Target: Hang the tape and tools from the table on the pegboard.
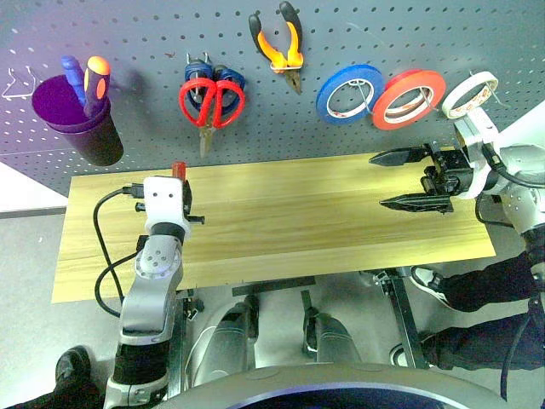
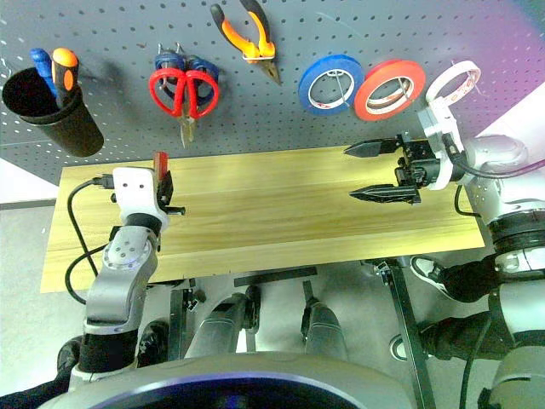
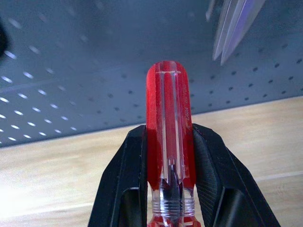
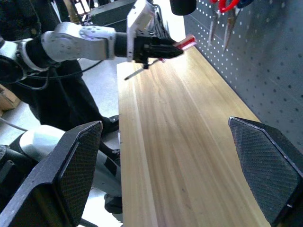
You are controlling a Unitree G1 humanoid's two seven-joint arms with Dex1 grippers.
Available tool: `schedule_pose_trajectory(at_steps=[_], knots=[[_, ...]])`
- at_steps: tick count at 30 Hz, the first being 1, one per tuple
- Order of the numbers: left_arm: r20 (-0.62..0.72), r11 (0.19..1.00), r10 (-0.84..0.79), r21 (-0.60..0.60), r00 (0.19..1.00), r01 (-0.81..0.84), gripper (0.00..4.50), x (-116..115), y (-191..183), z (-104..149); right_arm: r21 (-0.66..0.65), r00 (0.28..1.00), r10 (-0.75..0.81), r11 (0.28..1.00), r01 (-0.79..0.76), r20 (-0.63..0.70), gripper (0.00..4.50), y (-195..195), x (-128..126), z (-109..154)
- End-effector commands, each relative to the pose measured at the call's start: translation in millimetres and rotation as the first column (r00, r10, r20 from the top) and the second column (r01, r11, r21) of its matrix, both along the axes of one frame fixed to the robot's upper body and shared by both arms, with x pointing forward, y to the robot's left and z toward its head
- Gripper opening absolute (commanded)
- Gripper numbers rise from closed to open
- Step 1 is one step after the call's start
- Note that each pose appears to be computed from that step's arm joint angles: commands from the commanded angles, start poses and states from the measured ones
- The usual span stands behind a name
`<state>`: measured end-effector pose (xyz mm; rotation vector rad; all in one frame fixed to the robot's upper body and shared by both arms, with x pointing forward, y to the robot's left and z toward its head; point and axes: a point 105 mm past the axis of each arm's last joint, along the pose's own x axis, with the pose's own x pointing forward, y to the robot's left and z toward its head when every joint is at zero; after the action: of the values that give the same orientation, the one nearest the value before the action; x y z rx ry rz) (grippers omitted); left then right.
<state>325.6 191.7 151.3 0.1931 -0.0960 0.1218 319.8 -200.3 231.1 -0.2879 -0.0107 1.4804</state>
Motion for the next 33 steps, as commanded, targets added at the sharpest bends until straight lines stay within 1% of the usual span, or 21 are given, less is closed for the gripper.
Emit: schedule_pose_trajectory(at_steps=[1, 3, 5, 6, 10, 13, 16, 19, 23, 26, 31, 33], knots=[[0.128, 0.998, 0.018, 0.051, 0.992, -0.025, 0.95, -17.0, 7.3, 27.1, 0.006, 0.999, -0.005, 1.000, 0.004, 0.036, 4.50, -3.4, 0.8, 9.8], [0.165, 0.998, 0.007, 0.057, 0.986, -0.016, 0.95, -22.3, 8.2, 33.1, 0.005, 0.999, -0.004, 1.000, 0.004, 0.037, 4.50, -3.2, 1.1, 10.1], [0.209, 0.995, -0.005, 0.103, 0.978, -0.017, 0.95, -26.8, 6.8, 41.2, 0.003, 0.999, -0.005, 1.000, 0.005, 0.035, 4.50, -3.2, 1.6, 9.3], [0.227, 0.995, -0.018, 0.104, 0.974, -0.006, 0.95, -28.8, 5.0, 44.9, 0.000, 0.999, -0.005, 1.000, 0.005, 0.034, 4.50, -3.2, 1.8, 8.7], [0.295, 0.992, -0.051, 0.127, 0.954, 0.014, 0.95, -30.3, -1.3, 62.1, 0.000, 0.999, -0.009, 1.000, 0.009, 0.035, 4.50, -3.5, 3.0, 8.2], [0.321, 0.990, -0.063, 0.143, 0.945, 0.017, 0.95, -30.3, -3.1, 69.9, 0.002, 0.999, -0.018, 1.000, 0.018, 0.034, 4.50, -5.1, 4.6, 7.3], [0.388, 0.985, -0.081, 0.170, 0.918, 0.015, 0.95, -33.8, -6.8, 89.6, 0.003, 0.999, -0.025, 1.000, 0.025, 0.035, 4.50, -6.5, 5.5, 5.8], [0.443, 0.978, -0.106, 0.207, 0.890, 0.013, 0.95, -36.0, -12.0, 106.6, 0.033, 0.999, -0.032, 0.999, 0.031, 0.043, 4.50, -8.3, 6.1, 12.2], [0.471, 0.977, -0.110, 0.212, 0.875, 0.009, 0.95, -36.5, -15.7, 116.2, 0.044, 0.999, -0.035, 0.998, 0.033, 0.041, 4.50, -8.9, 6.9, 12.0], [0.521, 0.975, -0.109, 0.224, 0.847, -0.012, 0.95, -40.4, -14.8, 134.7, 0.084, 0.999, -0.028, 0.996, 0.025, 0.037, 4.50, -8.7, 5.4, 15.3], [0.563, 0.963, -0.111, 0.266, 0.819, -0.052, 0.95, -46.9, -14.3, 150.1, 0.145, 0.999, -0.040, 0.989, 0.036, 0.026, 4.50, -12.8, 5.9, 20.5], [0.578, 0.962, -0.097, 0.263, 0.810, -0.072, 0.95, -47.5, -10.8, 157.0, 0.184, 0.999, -0.040, 0.982, 0.036, 0.020, 4.50, -14.1, 6.0, 25.7]])
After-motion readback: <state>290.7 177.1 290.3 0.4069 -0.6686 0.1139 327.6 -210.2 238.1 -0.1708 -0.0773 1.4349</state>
